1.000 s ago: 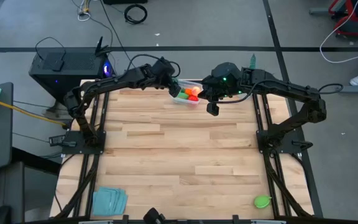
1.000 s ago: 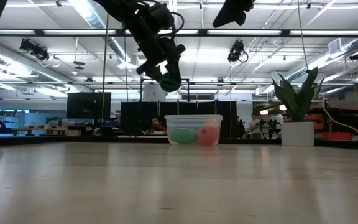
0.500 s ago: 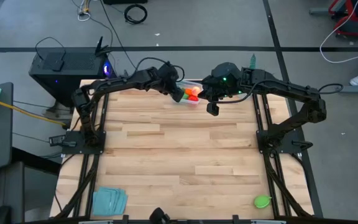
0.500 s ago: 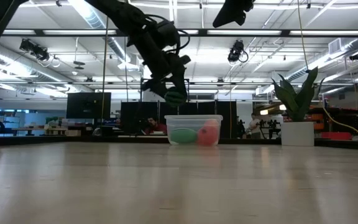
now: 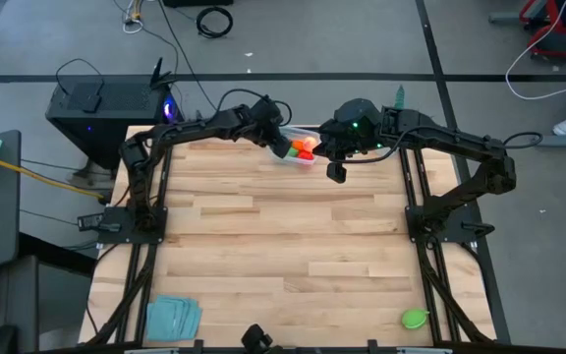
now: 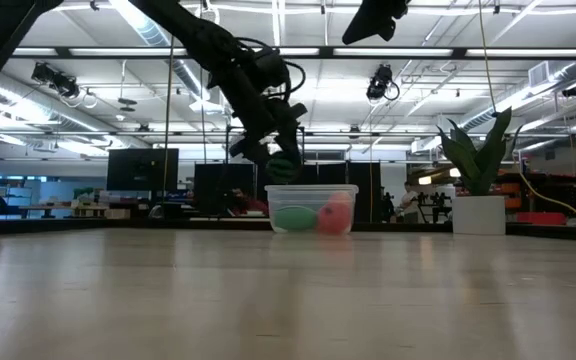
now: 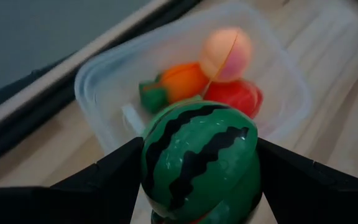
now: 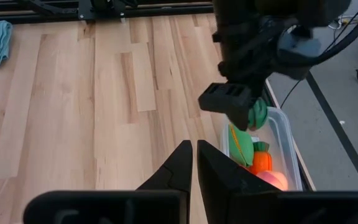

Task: Pick and placing Produce into tupperware
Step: Put the green watermelon into the transparent container

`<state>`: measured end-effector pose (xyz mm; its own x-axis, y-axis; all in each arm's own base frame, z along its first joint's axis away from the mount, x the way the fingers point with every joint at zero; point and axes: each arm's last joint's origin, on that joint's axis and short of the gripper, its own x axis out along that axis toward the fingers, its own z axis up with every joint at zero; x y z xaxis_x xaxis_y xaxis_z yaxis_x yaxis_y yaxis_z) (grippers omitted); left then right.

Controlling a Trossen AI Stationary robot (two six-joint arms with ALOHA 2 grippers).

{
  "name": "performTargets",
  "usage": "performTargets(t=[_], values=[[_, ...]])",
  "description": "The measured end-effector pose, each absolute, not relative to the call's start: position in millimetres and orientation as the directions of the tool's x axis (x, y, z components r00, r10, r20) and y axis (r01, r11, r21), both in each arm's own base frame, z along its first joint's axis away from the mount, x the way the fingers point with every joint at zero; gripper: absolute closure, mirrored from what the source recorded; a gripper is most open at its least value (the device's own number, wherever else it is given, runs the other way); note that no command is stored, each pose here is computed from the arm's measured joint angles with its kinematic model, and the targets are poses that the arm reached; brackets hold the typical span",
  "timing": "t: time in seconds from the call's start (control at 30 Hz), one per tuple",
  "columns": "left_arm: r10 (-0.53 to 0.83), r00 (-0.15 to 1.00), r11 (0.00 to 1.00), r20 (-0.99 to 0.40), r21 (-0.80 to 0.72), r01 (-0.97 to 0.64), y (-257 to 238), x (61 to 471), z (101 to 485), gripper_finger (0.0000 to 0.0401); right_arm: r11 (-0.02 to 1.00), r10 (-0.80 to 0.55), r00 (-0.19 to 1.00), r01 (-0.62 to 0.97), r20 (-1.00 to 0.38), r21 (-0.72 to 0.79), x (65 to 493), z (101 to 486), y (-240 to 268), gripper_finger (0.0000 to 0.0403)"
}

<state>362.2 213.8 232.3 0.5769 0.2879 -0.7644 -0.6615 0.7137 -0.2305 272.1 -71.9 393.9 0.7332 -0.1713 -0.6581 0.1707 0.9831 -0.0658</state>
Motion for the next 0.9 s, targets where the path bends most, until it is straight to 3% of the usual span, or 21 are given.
performTargets(t=[0.9], values=[[0.391, 0.636, 0.740, -0.665, -0.184, -0.647, 213, 379, 235, 0.0113, 0.979, -0.175, 0.747, 0.200, -0.641, -0.035, 273, 396, -72, 0.0371]])
